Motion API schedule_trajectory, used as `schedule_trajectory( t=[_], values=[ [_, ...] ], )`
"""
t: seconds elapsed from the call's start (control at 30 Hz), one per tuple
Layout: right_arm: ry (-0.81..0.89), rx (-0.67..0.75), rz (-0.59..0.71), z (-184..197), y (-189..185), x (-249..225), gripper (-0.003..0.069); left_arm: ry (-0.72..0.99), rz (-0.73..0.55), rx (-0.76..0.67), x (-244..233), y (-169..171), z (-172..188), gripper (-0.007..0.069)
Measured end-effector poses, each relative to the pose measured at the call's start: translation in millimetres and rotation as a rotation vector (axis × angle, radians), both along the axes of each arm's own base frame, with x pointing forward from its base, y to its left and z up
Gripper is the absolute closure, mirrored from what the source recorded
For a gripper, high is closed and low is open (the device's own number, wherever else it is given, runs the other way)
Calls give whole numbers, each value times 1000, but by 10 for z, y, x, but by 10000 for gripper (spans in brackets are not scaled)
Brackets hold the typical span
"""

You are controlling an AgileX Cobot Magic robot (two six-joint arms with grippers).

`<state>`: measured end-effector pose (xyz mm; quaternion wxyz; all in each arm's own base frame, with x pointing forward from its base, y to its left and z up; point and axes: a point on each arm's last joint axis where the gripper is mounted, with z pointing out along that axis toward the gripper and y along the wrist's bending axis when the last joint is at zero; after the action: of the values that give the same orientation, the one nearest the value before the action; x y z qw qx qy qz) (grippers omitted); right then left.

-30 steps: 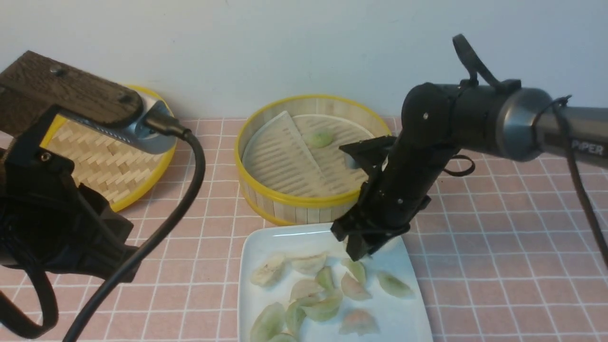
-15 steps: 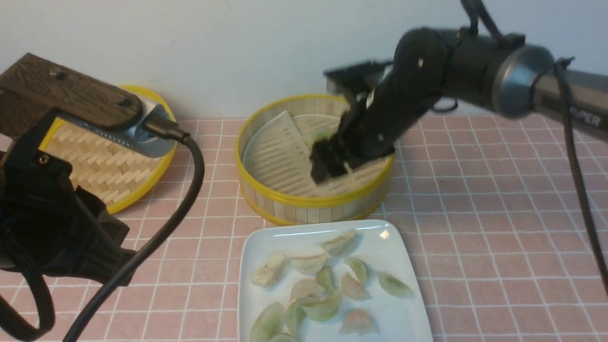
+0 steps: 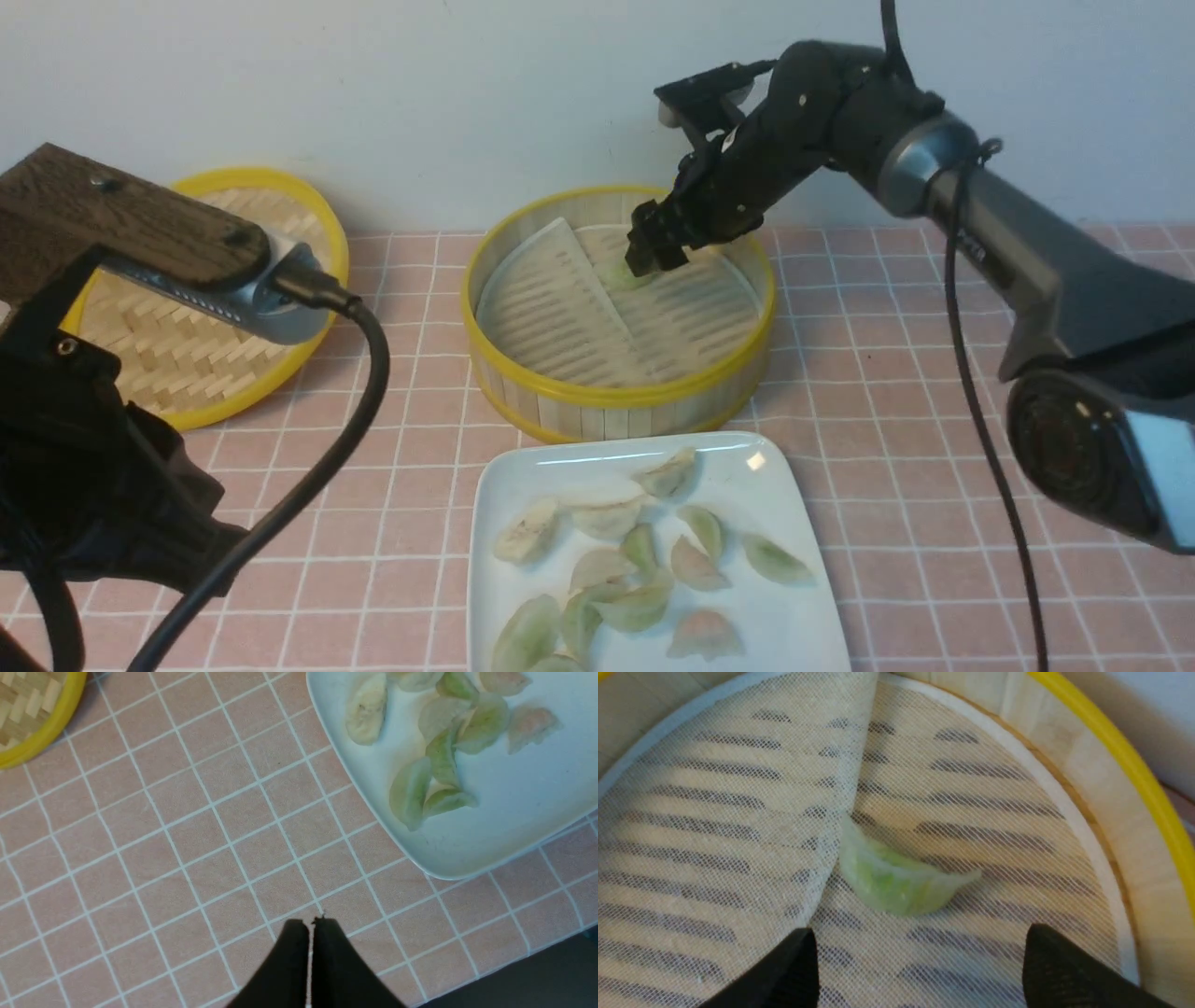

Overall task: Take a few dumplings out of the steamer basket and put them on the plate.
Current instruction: Use the right arm to grab a dumpling from inside the steamer

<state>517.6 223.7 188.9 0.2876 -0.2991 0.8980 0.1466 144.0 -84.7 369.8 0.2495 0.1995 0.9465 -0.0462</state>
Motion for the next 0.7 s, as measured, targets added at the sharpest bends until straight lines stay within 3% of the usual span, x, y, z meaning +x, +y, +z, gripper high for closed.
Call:
schedule_trajectory(
  t=[0.17, 0.7],
  values=[
    [-11, -23, 56, -298, 36, 66, 130, 1, 16, -4, 2, 4, 0, 631],
    [-154, -54, 245, -339, 97, 103, 131, -9, 34, 8, 13, 21, 3, 631]
  ],
)
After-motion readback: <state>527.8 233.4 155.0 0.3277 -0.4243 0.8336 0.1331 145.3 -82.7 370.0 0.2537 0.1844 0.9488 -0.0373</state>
